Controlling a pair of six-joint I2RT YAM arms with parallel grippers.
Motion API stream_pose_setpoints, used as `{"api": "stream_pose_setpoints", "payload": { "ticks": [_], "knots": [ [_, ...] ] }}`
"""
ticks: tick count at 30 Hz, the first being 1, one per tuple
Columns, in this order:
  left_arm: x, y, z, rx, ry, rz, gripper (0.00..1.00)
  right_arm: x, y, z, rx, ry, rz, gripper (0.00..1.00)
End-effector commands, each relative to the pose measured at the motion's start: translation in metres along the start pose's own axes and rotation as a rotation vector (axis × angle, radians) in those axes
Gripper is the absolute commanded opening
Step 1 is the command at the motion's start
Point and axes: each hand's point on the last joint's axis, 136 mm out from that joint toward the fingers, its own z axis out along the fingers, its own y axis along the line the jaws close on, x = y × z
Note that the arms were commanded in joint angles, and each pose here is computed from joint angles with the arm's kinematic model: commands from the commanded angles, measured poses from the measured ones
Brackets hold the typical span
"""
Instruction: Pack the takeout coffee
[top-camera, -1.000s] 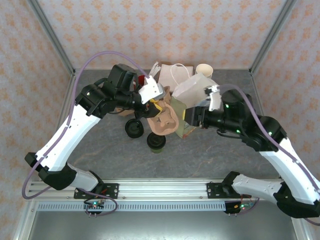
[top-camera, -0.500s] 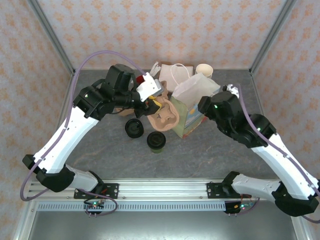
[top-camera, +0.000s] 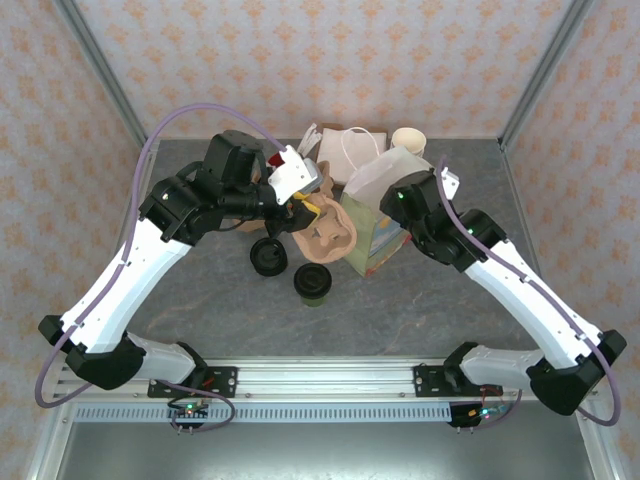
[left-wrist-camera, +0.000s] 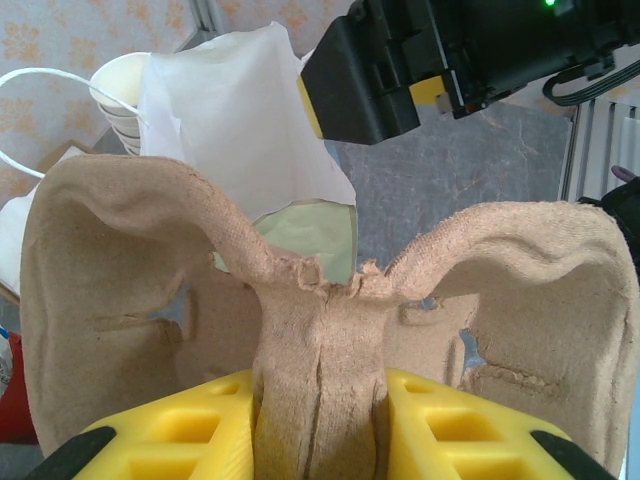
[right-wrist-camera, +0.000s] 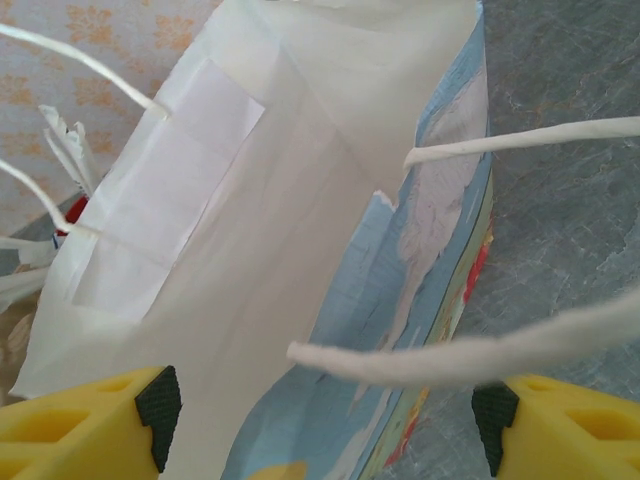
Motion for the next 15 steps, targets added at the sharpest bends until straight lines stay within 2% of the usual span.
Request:
{"api": "stream_pose_setpoints", "payload": {
  "ticks": [1, 10, 15],
  "knots": [
    [-0.013, 0.003, -0.009, -0.028, -0.052, -0.002, 0.32, 0.0, 0.002, 0.014, 0.0, 0.008, 0.032, 0.77],
    [-0.02, 0.0, -0.012, -0.008, -0.072, -0.018, 0.32, -0.004, -0.004, 0.024, 0.038, 0.01, -0.01, 0.64],
    [-0.034, -0.009, -0.017, 0.042, -0.118, -0.041, 0.32, 0.0, -0.005, 0.025, 0.035, 0.035, -0.049, 0.43]
  ]
}}
